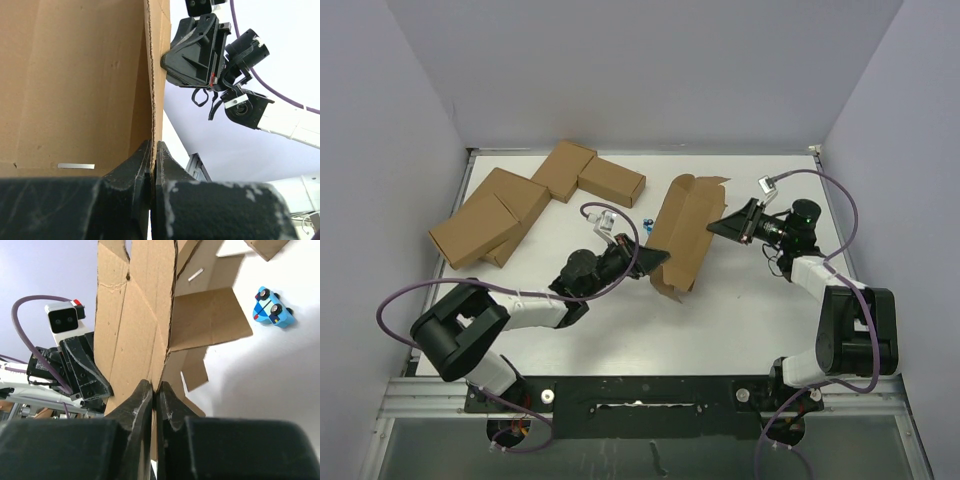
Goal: Fold the paper box
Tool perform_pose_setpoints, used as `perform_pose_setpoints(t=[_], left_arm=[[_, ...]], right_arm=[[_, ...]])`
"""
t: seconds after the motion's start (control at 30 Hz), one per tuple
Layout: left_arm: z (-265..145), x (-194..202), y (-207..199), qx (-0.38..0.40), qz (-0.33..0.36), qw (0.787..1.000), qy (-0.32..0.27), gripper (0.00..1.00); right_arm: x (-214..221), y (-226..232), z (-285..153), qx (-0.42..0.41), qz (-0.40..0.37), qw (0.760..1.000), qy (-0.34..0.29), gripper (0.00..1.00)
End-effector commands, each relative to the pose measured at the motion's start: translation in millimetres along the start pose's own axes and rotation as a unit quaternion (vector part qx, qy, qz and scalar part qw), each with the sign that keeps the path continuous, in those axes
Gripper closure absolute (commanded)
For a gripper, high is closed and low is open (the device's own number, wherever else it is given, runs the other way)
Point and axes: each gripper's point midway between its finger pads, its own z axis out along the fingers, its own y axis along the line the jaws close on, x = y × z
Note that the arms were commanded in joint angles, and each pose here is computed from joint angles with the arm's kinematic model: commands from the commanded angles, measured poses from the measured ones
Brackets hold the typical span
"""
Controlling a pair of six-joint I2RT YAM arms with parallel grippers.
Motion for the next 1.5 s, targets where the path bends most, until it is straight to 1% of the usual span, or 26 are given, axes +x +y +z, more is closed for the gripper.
perform_pose_setpoints(t=[0.0,0.17,0.2,0.27,0.3,0.33,0.37,0.47,0.53,0.57,0.6,0.63,0.73,0.9,1.03,1.13,1.2,1.23,1.3,1.47], left_arm=[[4.4,-10.5,-27.3,0.051,0.013,0.999,-0.011,1.00],[1.8,-14.3,-28.9,0.051,0.022,0.998,-0.014,1.00],[0.8,-16.2,-30.3,0.053,0.023,0.998,-0.015,1.00],[-1.4,-19.4,-33.1,0.056,0.025,0.998,-0.014,1.00],[-2.9,-22.5,-35.9,0.057,0.027,0.998,-0.015,1.00],[-4.6,-25.1,-38.0,0.058,0.030,0.998,-0.014,1.00],[-6.7,-28.3,-41.3,0.059,0.034,0.998,-0.014,1.00],[-14.1,-40.9,-51.0,0.057,0.047,0.997,-0.015,1.00],[-20.7,-49.4,-57.0,0.054,0.053,0.997,-0.012,1.00],[-24.3,-51.9,-55.5,0.044,0.051,0.998,-0.006,1.00],[-28.5,-57.2,-56.1,0.039,0.051,0.998,-0.004,1.00],[-33.0,-63.2,-57.2,0.035,0.050,0.998,-0.004,1.00],[-47.2,-78.8,-56.8,0.029,0.039,0.999,-0.002,1.00],[-71.7,-97.2,-43.9,0.029,0.006,0.999,0.027,1.00],[-92.0,-100.5,-6.3,0.002,-0.028,0.998,0.058,1.00],[-104.7,-100.3,23.0,-0.024,-0.039,0.996,0.080,1.00],[-109.2,-95.8,35.6,-0.041,-0.036,0.994,0.099,1.00],[-110.2,-93.9,41.3,-0.049,-0.020,0.993,0.106,1.00],[-114.1,-88.4,53.1,-0.081,-0.014,0.989,0.122,1.00],[-126.7,-91.8,74.2,-0.161,0.035,0.979,0.124,1.00]], right_arm=[[-15.4,15.6,2.1,-0.027,-0.049,0.998,-0.005,1.00],[-15.0,20.9,2.1,-0.035,-0.053,0.998,0.001,1.00],[-15.4,22.1,2.0,-0.037,-0.057,0.998,0.002,0.91],[-15.4,27.1,0.6,-0.044,-0.078,0.996,0.008,0.57],[-15.4,30.9,-0.1,-0.050,-0.096,0.994,0.014,0.47],[-12.4,36.6,-2.5,-0.067,-0.119,0.990,0.029,0.41],[-10.2,43.0,-4.4,-0.083,-0.145,0.985,0.042,0.38],[-4.0,59.3,-11.9,-0.124,-0.211,0.967,0.076,0.34],[-3.2,70.7,-17.2,-0.137,-0.247,0.955,0.088,0.32],[-2.0,76.4,-19.7,-0.139,-0.264,0.950,0.091,0.31],[-1.3,79.7,-22.3,-0.142,-0.304,0.938,0.091,0.30],[-1.1,84.3,-24.8,-0.141,-0.328,0.930,0.091,0.28],[-2.6,93.9,-34.1,-0.133,-0.367,0.916,0.089,0.27],[-15.4,85.2,-46.2,-0.109,-0.365,0.922,0.071,0.27],[-19.2,69.1,-46.3,-0.085,-0.354,0.929,0.070,0.27],[-21.2,53.4,-45.1,-0.056,-0.355,0.930,0.073,0.26],[-22.4,40.3,-44.2,-0.030,-0.359,0.930,0.075,0.26],[-23.0,34.2,-44.5,-0.018,-0.365,0.928,0.075,0.26],[-24.0,22.1,-45.1,0.002,-0.386,0.920,0.074,0.25],[-17.3,2.6,-45.3,0.016,-0.435,0.898,0.071,0.15]])
